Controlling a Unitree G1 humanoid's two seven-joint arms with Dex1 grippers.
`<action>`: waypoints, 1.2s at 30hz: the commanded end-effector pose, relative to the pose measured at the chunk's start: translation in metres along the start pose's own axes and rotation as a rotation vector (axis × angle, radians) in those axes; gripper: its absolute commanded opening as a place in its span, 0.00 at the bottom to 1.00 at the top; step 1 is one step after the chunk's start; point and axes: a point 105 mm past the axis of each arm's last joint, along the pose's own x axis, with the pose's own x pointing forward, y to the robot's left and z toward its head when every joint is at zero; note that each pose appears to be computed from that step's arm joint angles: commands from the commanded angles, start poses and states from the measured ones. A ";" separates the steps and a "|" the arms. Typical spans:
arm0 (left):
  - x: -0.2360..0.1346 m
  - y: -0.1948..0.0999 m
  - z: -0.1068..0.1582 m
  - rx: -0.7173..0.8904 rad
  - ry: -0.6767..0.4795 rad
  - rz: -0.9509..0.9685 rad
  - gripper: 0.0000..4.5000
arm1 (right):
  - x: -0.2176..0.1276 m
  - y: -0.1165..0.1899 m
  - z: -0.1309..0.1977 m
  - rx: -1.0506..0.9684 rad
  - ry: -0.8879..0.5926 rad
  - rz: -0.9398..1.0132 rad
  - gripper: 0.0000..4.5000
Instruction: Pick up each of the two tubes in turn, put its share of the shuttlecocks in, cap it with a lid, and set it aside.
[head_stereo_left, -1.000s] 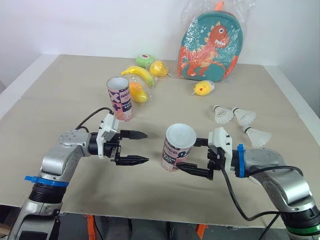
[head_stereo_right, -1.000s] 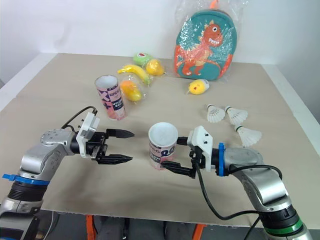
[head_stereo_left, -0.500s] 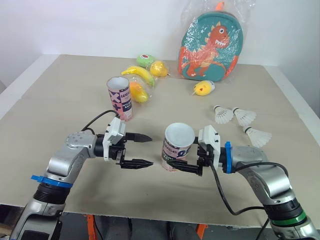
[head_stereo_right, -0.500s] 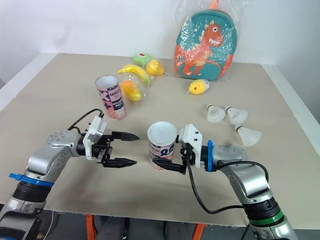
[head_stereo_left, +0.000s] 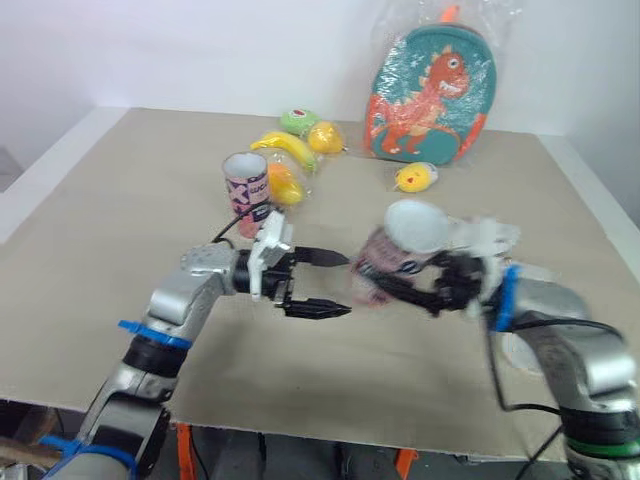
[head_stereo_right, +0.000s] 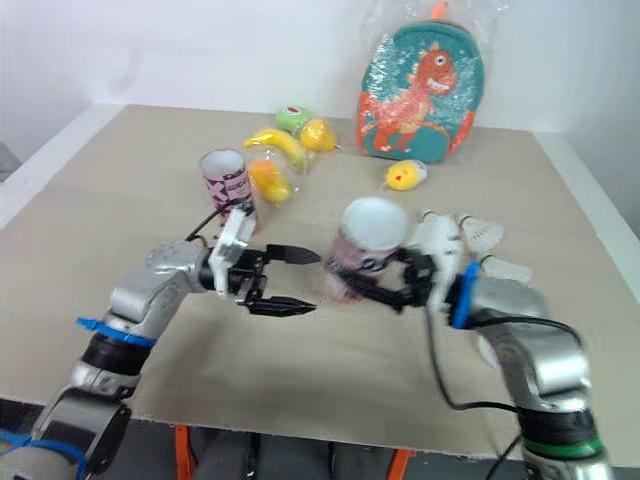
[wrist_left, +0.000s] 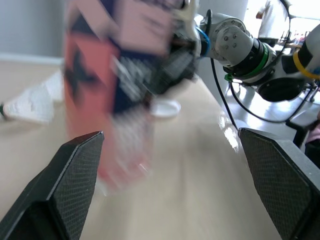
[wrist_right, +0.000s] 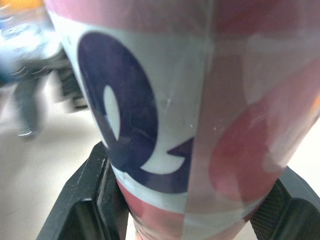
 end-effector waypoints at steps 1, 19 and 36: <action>0.013 0.005 0.001 0.029 0.004 -0.010 1.00 | -0.056 -0.054 0.030 -0.038 -0.076 -0.318 0.67; 0.059 0.027 -0.006 0.006 -0.015 0.016 1.00 | -0.177 -0.140 -0.039 0.180 0.061 -1.041 0.67; 0.050 0.023 -0.015 -0.009 0.003 0.037 1.00 | -0.178 -0.138 -0.089 0.178 0.257 -1.000 0.99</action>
